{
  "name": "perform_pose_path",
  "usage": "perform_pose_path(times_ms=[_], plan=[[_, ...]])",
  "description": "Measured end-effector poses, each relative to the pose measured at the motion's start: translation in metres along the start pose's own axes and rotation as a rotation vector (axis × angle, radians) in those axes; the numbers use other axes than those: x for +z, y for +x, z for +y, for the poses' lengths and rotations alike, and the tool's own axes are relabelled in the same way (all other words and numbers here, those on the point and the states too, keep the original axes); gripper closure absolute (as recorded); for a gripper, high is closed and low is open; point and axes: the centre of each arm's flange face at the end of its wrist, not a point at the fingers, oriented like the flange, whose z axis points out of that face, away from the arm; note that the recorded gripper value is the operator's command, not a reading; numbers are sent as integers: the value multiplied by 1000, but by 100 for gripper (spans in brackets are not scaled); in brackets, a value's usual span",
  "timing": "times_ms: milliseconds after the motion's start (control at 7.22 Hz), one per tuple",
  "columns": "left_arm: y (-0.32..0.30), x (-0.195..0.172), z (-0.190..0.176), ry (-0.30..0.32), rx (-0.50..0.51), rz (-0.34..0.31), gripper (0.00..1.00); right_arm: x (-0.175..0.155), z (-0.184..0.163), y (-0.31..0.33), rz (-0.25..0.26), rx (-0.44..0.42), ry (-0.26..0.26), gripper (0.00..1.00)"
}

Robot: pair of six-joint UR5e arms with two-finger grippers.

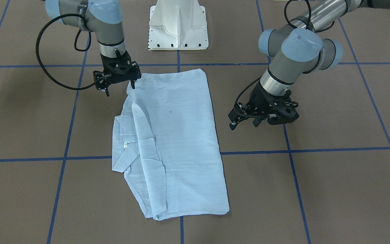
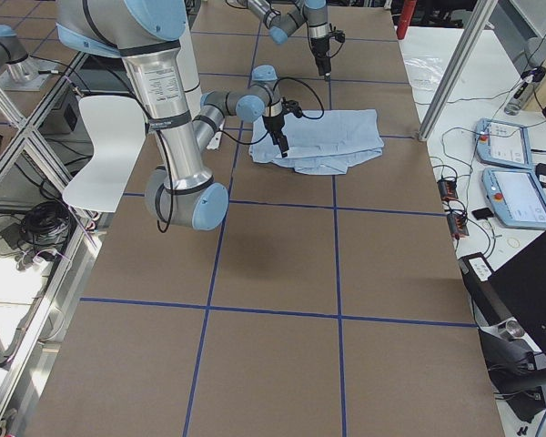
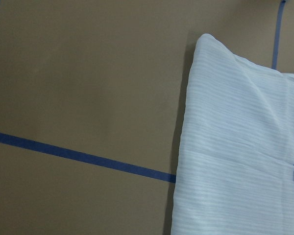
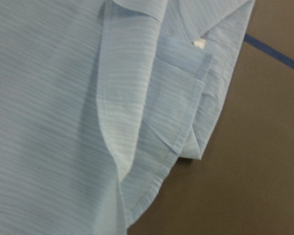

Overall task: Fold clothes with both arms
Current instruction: 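Move the right gripper back over the shirt's middle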

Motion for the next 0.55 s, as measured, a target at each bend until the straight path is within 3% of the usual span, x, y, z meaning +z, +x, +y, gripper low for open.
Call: perform_pose_path(times_ms=[277,554], plan=[[2,-3,1,3,4,6,0,8,-27,-20,-30,-25,43,0],[5,-9,2,8,15,18,0,37,-34,-29,-59,-43,67,0]])
